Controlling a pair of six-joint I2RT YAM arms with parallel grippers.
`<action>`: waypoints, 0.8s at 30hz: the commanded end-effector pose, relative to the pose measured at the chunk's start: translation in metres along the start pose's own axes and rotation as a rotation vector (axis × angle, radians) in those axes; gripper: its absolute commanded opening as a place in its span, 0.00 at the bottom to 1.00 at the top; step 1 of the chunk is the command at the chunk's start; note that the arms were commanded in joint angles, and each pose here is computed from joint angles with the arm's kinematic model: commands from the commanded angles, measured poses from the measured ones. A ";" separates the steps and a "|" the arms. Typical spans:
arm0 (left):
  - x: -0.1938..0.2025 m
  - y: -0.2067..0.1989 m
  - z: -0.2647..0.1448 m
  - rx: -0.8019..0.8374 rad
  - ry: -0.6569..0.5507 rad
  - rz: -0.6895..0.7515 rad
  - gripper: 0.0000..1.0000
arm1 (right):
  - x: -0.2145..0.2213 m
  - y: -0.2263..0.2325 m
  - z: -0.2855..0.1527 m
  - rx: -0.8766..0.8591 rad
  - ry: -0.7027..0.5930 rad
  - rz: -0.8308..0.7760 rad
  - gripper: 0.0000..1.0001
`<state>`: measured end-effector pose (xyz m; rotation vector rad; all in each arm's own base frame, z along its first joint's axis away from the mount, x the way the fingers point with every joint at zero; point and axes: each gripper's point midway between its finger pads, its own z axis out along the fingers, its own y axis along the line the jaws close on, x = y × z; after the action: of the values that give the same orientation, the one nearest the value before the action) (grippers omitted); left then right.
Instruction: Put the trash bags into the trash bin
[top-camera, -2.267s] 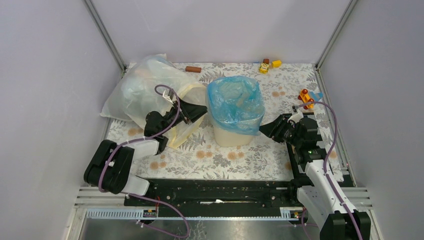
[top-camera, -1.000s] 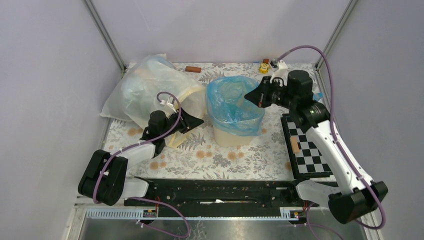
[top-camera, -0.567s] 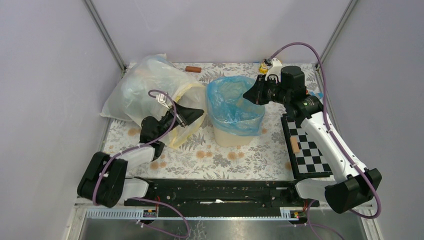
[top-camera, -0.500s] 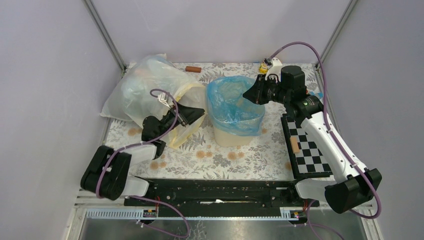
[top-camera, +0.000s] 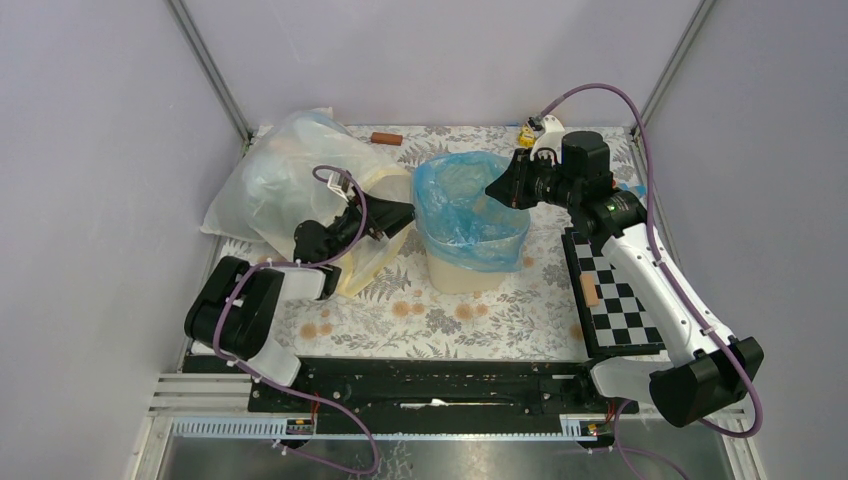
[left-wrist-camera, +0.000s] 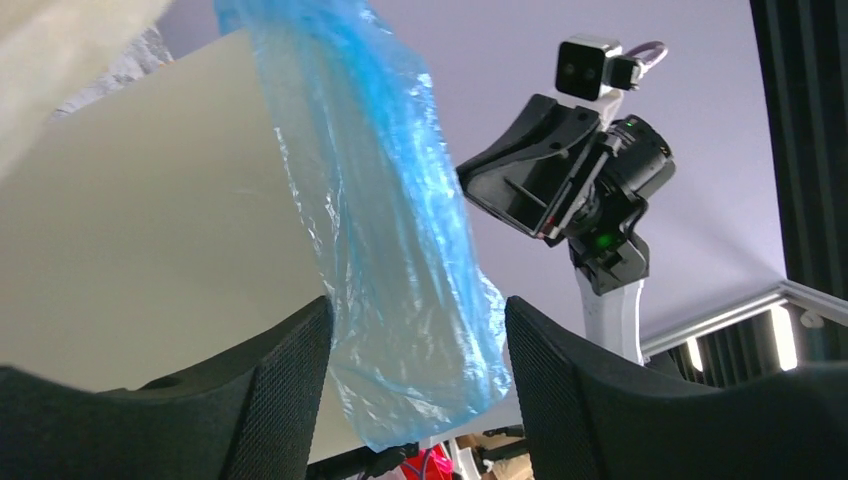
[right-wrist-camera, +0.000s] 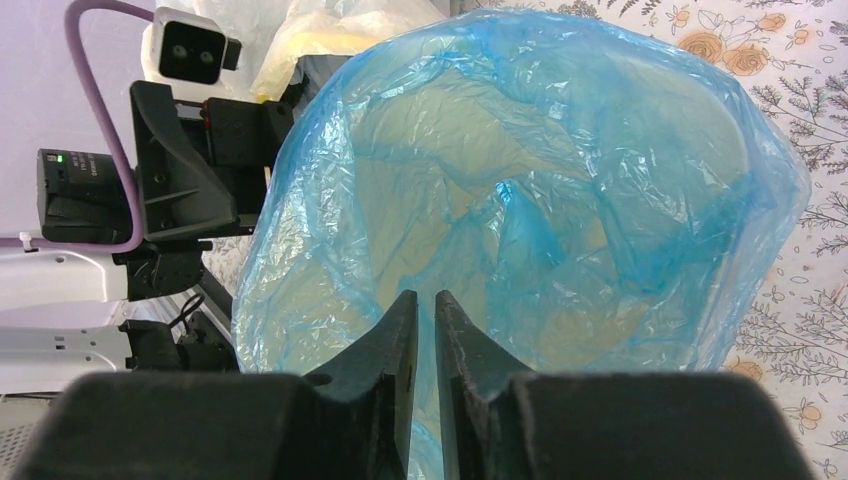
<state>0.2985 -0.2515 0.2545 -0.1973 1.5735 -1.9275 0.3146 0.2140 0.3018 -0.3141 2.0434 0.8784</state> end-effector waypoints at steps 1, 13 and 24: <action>0.003 -0.058 0.001 0.196 0.039 0.118 0.63 | -0.024 0.017 -0.008 -0.038 -0.070 -0.054 0.19; 0.000 -0.041 0.006 0.165 0.041 0.095 0.02 | -0.026 0.021 -0.009 -0.058 -0.070 -0.054 0.18; 0.000 0.019 -0.001 -0.053 0.004 0.041 0.00 | -0.014 0.019 -0.001 -0.013 0.003 -0.094 0.13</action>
<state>0.3000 -0.2548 0.2551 -0.1726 1.5811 -1.9459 0.3125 0.2172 0.3075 -0.3393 2.0383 0.8815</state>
